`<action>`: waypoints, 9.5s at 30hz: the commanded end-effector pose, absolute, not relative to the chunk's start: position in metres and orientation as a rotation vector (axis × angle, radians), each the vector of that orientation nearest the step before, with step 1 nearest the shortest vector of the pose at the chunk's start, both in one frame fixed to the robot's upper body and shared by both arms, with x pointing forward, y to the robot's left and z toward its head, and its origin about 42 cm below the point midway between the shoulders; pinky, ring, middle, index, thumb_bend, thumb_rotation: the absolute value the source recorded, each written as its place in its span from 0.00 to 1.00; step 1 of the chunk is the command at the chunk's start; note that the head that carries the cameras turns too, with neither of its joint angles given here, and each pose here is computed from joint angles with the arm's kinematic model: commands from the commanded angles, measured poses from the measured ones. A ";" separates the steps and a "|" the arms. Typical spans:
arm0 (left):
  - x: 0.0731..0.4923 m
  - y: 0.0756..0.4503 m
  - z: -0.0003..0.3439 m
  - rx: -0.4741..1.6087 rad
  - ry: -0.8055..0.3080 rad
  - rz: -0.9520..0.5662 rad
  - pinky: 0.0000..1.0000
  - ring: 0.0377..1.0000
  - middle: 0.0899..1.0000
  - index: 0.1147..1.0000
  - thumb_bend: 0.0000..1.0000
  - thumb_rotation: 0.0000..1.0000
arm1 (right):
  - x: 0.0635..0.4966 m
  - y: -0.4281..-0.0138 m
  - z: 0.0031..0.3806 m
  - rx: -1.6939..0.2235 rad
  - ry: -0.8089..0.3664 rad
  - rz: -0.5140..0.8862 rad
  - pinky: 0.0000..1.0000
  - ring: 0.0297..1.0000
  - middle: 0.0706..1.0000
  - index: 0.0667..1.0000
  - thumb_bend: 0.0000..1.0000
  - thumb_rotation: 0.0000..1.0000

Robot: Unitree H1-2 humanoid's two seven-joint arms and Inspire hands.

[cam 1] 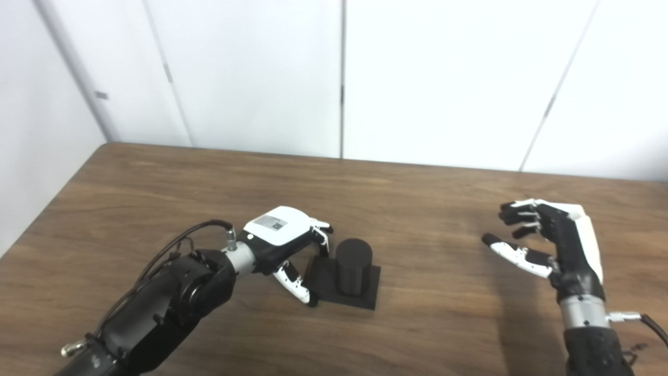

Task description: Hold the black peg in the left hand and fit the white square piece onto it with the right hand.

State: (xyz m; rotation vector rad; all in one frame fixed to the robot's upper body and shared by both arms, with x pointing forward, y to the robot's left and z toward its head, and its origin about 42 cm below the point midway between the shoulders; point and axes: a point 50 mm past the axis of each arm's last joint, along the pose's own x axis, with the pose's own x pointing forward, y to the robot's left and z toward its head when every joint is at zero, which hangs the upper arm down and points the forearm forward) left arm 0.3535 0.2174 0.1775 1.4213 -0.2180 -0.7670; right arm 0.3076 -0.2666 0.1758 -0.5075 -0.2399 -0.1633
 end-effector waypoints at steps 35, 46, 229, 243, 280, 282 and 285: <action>0.330 0.240 0.136 1.434 -0.225 -0.931 0.73 0.87 0.86 0.42 0.52 0.06 | 0.364 -0.347 0.335 -1.617 -0.045 0.104 0.75 0.90 0.92 0.86 0.94 0.17; 0.328 0.245 0.137 1.427 -0.247 -0.928 0.70 0.85 0.84 0.42 0.52 0.06 | 0.407 -0.352 0.327 -1.727 0.120 0.112 0.83 0.92 0.94 0.89 0.93 0.14; 0.329 0.181 0.147 1.348 -0.218 -0.918 0.69 0.89 0.90 0.42 0.52 0.07 | 0.350 -0.131 0.302 -1.369 -0.594 0.801 0.69 0.75 0.72 0.44 0.52 0.13; 0.328 0.175 0.148 1.343 -0.213 -0.927 0.69 0.90 0.90 0.42 0.52 0.07 | 0.357 -0.127 0.290 -1.354 -0.573 0.818 0.68 0.74 0.72 0.44 0.52 0.13; 0.328 0.175 0.151 1.337 -0.204 -0.925 0.71 0.91 0.91 0.42 0.52 0.07 | 0.368 -0.133 0.285 -1.415 -0.394 0.852 0.73 0.81 0.81 0.82 0.99 0.35; 0.328 0.175 0.151 1.336 -0.205 -0.925 0.71 0.91 0.91 0.42 0.52 0.07 | 0.370 -0.136 0.285 -1.408 -0.389 0.838 0.72 0.80 0.81 0.82 0.99 0.35; 0.327 0.175 0.151 1.335 -0.204 -0.922 0.71 0.91 0.91 0.42 0.52 0.07 | 0.373 -0.143 0.288 -1.391 -0.382 0.811 0.70 0.79 0.81 0.83 1.00 0.36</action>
